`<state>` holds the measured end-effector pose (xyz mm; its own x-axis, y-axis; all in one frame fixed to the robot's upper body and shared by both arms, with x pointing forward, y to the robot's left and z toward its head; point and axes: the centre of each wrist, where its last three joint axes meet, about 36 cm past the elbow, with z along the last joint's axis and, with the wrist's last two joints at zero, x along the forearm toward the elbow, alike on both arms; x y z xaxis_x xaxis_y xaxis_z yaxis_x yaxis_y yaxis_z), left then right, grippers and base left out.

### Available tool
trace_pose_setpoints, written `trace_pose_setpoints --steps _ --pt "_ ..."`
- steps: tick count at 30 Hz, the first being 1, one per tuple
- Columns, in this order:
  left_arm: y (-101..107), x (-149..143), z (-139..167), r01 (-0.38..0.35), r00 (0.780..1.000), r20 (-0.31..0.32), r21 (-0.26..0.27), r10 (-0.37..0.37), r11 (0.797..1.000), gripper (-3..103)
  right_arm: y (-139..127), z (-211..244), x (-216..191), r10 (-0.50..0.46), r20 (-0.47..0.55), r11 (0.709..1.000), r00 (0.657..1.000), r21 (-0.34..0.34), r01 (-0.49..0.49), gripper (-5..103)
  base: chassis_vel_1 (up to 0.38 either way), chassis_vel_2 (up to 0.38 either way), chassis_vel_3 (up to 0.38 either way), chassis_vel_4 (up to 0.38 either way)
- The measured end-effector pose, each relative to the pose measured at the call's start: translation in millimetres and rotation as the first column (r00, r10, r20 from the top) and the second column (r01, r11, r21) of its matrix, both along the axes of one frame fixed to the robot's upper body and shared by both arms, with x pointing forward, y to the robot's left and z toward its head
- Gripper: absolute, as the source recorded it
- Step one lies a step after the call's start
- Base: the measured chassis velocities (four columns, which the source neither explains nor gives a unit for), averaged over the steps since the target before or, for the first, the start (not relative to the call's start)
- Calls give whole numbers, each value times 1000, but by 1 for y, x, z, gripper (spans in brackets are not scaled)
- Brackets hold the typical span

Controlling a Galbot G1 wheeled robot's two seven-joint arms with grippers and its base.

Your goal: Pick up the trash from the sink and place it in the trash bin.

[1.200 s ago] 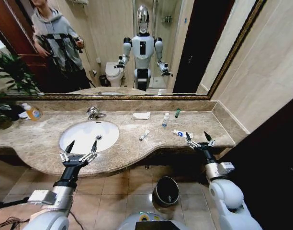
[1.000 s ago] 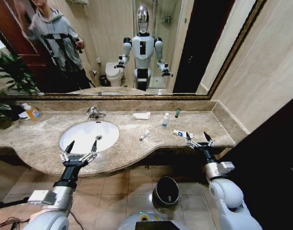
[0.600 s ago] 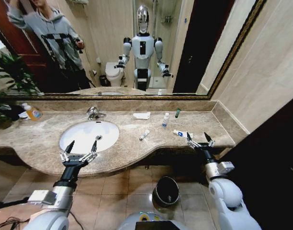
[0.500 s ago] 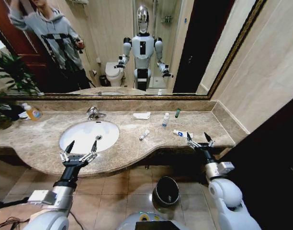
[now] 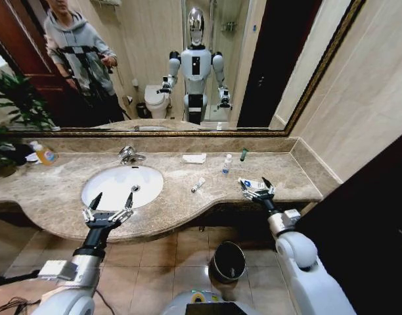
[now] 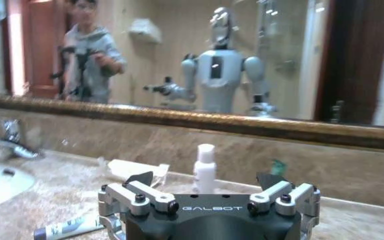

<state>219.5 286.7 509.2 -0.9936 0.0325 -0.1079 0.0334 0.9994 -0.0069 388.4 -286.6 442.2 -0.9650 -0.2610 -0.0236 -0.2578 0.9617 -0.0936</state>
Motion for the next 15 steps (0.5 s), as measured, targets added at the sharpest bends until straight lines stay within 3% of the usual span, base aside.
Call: trace_pose_setpoints --steps 5,7,8,10,15 --pt "0 0 0 0 1000 0 0 0 1000 100 8 -13 47 56 -24 997 998 -60 -57 100 0 0 0 0" --pt "0 0 0 0 1000 0 0 0 1000 100 -10 -27 72 43 -34 991 998 -126 -47 100 0 0 0 0" --pt "0 0 0 0 1000 0 0 0 1000 100 -10 -27 72 43 -34 991 998 -126 -47 100 0 0 0 0" --pt "0 0 0 0 1000 0 0 0 1000 100 -43 -40 81 19 -68 985 998 -168 -30 100 0 0 0 0" --pt "0 0 0 0 1000 0 0 0 1000 100 -72 -56 83 -9 -95 982 995 -187 -9 100 0 0 0 0"
